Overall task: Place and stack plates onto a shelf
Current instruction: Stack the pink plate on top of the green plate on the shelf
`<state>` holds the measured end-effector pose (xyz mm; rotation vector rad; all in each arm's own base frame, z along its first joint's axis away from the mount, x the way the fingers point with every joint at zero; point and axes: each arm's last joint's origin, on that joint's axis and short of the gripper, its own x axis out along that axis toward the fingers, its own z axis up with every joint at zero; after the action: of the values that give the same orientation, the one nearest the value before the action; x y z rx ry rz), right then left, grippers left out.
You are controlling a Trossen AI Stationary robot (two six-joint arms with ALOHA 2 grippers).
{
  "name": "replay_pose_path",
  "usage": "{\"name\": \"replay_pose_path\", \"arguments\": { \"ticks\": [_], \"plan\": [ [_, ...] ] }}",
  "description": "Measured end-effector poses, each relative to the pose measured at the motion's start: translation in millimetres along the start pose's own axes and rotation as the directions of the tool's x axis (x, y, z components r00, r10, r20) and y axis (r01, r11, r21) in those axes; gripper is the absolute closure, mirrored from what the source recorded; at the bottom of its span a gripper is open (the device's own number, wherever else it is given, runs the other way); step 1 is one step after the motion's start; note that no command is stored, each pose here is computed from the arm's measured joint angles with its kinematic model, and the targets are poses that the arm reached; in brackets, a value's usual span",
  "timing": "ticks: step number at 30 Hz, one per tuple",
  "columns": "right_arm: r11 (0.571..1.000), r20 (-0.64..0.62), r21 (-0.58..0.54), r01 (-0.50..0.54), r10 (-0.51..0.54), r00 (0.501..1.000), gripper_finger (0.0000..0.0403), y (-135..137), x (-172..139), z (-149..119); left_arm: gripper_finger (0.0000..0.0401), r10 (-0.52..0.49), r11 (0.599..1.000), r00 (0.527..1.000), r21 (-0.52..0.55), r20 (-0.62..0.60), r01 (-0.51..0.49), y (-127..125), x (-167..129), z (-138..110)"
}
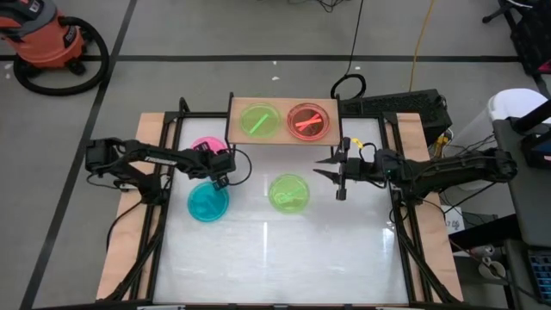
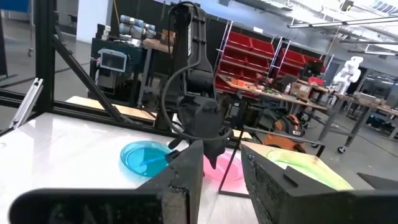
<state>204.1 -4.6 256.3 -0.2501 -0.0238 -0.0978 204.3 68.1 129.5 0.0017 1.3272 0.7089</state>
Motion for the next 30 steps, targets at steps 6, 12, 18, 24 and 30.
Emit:
{"name": "replay_pose_path", "arguments": {
  "ticks": [6,12,18,24,30],
  "plan": [
    [1.0,-0.005,0.0,-0.001,0.001,1.0,0.0308,0.1,0.1,-0.5,0.0242,-0.01,1.0,1.0,0.008,-0.012,0.01,0.9,5.4,-6.7],
    [1.0,-0.016,0.002,-0.004,0.004,1.0,0.0308,0.3,0.1,-1.6,0.0334,-0.048,0.998,0.999,0.027,-0.013,0.048,-1.0,5.6,-6.9],
    [1.0,-0.027,0.001,-0.005,0.005,1.0,0.0308,0.6,0.2,-2.8,0.0394,-0.048,0.998,0.997,0.03,-0.056,0.05,1.1,0.8,-3.9],
    [1.0,-0.032,0.001,-0.006,0.006,0.999,0.0308,0.7,0.2,-3.2,0.0397,-0.009,0.999,0.996,-0.036,-0.088,0.006,4.6,-22.6,3.6],
    [1.0,-0.039,0.0,0.01,-0.01,0.999,0.0308,0.3,0.2,-3.6,0.0398,0.17,0.978,0.98,-0.104,-0.101,-0.18,5.9,-57.0,3.3]
  ]
}}
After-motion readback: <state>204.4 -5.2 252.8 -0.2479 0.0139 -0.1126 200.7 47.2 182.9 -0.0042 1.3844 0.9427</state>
